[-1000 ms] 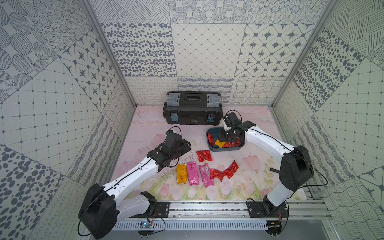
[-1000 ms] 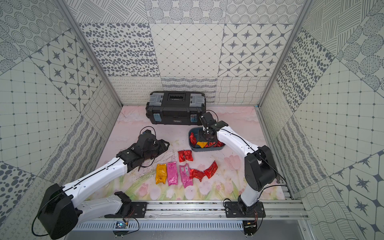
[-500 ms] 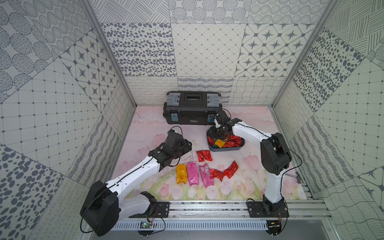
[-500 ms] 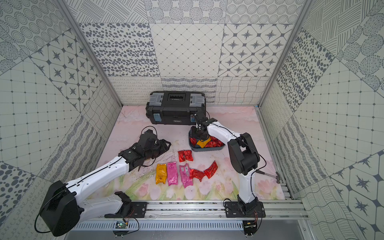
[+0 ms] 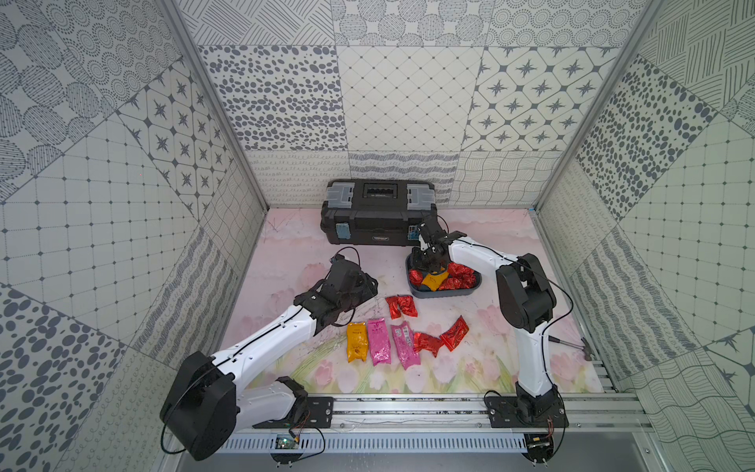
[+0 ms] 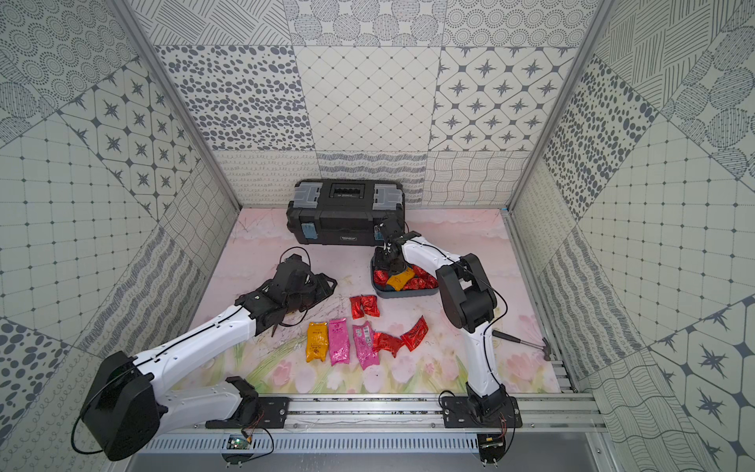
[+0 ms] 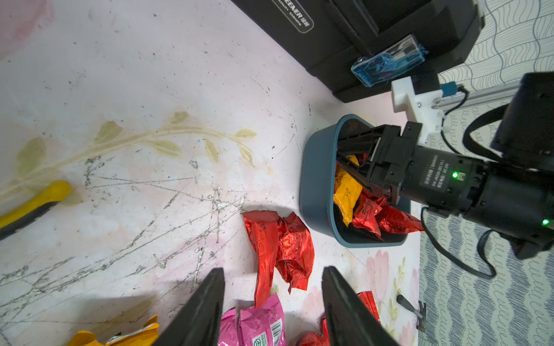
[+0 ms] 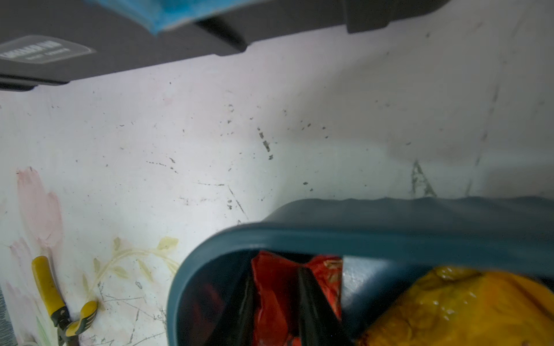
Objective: Take the tea bags out of the storage box
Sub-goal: Pick up the tea bag from the storage box.
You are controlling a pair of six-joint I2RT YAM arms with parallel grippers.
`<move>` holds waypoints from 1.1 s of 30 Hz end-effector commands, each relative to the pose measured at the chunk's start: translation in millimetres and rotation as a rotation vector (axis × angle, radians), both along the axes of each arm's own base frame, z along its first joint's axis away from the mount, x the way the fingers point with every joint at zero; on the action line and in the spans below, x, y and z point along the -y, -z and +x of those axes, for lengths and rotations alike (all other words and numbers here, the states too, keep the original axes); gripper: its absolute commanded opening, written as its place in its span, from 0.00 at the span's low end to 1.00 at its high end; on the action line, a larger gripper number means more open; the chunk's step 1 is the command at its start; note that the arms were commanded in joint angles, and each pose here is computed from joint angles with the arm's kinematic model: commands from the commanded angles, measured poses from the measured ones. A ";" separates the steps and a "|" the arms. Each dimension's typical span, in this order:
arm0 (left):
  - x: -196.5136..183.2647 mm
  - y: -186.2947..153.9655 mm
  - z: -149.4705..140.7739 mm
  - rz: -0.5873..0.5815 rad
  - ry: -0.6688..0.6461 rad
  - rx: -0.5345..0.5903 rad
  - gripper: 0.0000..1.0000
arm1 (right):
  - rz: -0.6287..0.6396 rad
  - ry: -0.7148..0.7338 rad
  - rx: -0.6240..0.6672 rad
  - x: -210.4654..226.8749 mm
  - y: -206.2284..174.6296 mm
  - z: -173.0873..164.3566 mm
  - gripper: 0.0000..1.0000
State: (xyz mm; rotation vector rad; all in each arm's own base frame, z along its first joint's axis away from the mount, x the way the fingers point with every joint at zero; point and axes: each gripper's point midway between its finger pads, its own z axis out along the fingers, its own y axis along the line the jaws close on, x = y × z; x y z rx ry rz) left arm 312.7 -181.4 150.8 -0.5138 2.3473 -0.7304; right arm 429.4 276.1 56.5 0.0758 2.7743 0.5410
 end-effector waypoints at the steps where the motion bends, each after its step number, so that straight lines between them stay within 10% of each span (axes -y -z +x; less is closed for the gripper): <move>1: 0.0 -11.2 9.0 -0.006 0.002 0.044 0.56 | 0.022 0.007 0.019 -3.2 -6.2 7.1 0.12; 10: 10.5 -18.4 9.3 -0.036 0.059 0.072 0.61 | 0.049 0.014 0.118 5.5 -60.2 0.7 0.00; 22: 94.6 -49.2 -3.2 -0.271 0.492 0.105 0.84 | 0.114 -0.029 0.225 -12.7 -127.1 -40.8 0.00; 33: 106.0 -51.7 -0.3 -0.282 0.527 0.135 0.84 | 0.151 -0.101 0.215 -50.8 -144.4 -78.4 0.00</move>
